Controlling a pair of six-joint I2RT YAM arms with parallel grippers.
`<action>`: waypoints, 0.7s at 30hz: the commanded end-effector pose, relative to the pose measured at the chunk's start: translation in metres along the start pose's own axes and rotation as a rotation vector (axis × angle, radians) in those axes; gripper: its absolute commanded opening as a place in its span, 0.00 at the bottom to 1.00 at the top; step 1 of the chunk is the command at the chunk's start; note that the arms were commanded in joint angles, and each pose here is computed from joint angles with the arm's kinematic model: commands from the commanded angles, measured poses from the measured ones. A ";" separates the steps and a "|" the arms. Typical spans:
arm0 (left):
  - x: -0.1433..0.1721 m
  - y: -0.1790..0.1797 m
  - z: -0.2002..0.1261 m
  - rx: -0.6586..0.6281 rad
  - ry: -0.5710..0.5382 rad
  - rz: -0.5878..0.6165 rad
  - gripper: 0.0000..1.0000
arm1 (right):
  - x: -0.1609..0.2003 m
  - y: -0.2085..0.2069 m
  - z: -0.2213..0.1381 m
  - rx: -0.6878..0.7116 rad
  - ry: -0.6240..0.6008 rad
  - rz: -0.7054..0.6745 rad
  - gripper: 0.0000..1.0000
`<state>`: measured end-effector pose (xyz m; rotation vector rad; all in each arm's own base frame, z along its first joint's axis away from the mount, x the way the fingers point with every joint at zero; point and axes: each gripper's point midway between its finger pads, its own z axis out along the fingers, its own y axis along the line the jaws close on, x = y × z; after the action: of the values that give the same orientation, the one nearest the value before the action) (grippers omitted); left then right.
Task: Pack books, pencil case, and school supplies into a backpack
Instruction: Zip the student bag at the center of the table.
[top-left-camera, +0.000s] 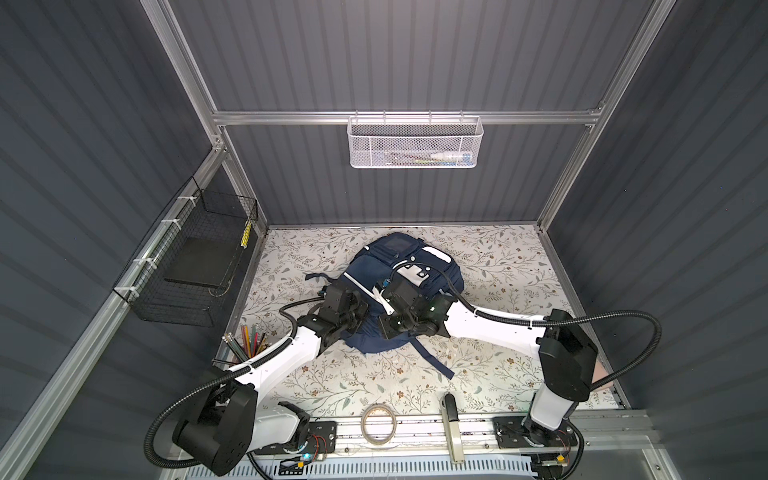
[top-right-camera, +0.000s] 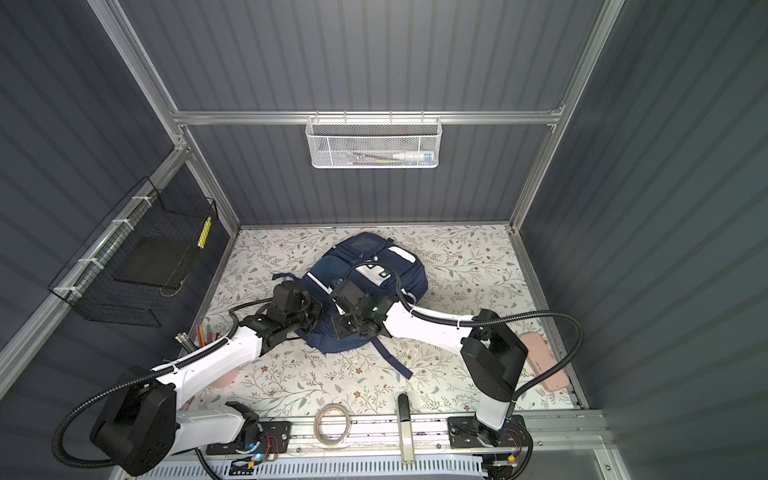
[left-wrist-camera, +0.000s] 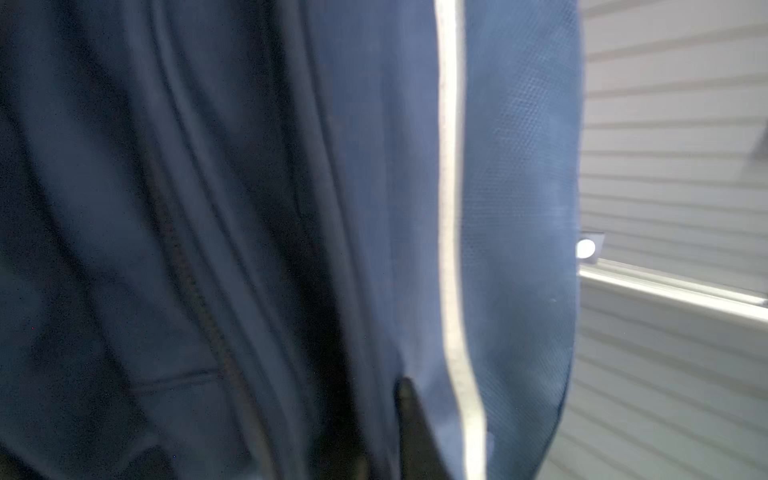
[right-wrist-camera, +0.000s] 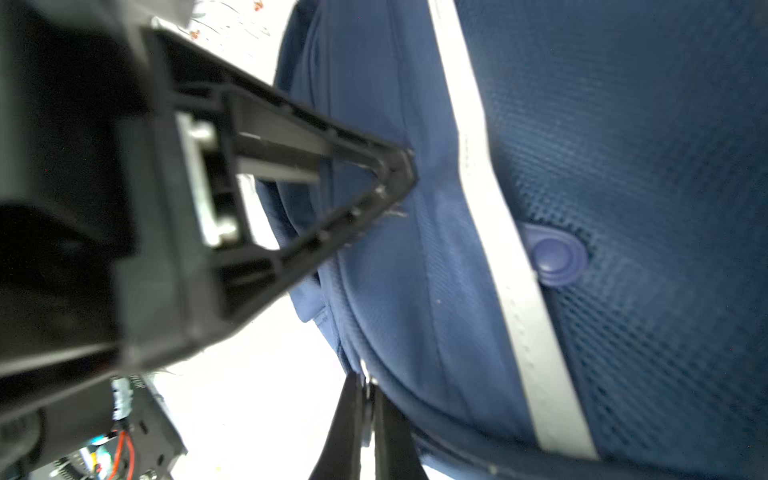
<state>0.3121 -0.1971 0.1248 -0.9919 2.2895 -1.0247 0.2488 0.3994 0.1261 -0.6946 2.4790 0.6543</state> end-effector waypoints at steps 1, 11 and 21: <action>0.003 -0.014 -0.008 0.050 -0.002 0.019 0.00 | 0.003 0.002 -0.011 0.014 -0.004 -0.034 0.00; -0.008 -0.002 -0.016 0.020 -0.008 0.024 0.00 | 0.041 -0.064 -0.047 0.147 0.051 -0.017 0.00; 0.000 -0.017 -0.012 0.064 0.048 0.046 0.00 | 0.016 -0.146 -0.081 0.217 -0.005 0.063 0.00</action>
<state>0.3062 -0.2090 0.1449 -0.9153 2.3003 -1.1542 0.2751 0.2993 0.1540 -0.6360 2.4160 0.6562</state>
